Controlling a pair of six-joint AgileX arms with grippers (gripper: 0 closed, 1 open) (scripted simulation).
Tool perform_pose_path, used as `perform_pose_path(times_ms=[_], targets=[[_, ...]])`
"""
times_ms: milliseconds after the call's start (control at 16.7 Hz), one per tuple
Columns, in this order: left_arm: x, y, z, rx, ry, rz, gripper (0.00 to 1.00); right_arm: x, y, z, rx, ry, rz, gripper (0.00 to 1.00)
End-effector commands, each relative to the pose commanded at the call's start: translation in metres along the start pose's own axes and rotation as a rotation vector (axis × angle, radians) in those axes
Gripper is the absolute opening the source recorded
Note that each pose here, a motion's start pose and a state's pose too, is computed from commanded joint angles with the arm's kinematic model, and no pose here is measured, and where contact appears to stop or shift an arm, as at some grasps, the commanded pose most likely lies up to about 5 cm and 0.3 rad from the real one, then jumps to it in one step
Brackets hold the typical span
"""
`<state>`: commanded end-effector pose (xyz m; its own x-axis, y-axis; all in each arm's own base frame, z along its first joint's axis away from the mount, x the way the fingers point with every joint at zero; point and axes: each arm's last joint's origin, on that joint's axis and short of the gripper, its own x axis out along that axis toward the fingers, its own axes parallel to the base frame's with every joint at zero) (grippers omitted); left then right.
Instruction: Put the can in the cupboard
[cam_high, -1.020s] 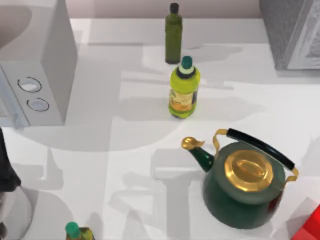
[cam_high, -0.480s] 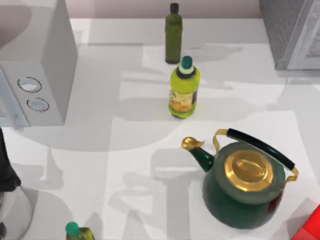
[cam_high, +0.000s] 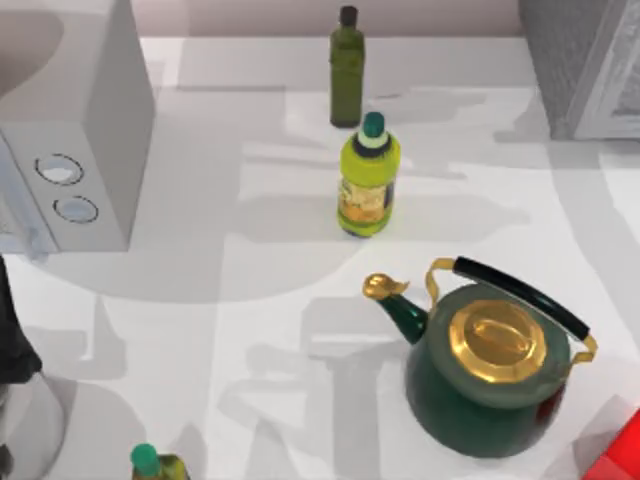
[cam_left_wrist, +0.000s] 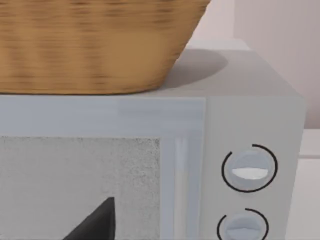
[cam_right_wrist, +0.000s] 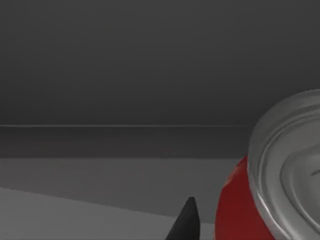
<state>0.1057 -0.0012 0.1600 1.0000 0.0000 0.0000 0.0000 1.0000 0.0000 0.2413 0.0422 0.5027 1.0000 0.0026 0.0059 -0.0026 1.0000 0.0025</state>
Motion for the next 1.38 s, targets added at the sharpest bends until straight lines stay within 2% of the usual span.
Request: perform_pose_path(times_ms=[660,1140,1380], targets=[[0.000,0.000,0.000,0.000,0.000,0.000,1.00,0.023,0.005,0.009,0.000,0.015,-0.003,0.00],[0.000,0.000,0.000,0.000,0.000,0.000,1.00,0.100,0.009,0.038,0.000,0.007,-0.002,0.00],[0.000,0.000,0.000,0.000,0.000,0.000,1.00,0.136,0.006,0.040,0.003,-0.012,-0.002,0.00]])
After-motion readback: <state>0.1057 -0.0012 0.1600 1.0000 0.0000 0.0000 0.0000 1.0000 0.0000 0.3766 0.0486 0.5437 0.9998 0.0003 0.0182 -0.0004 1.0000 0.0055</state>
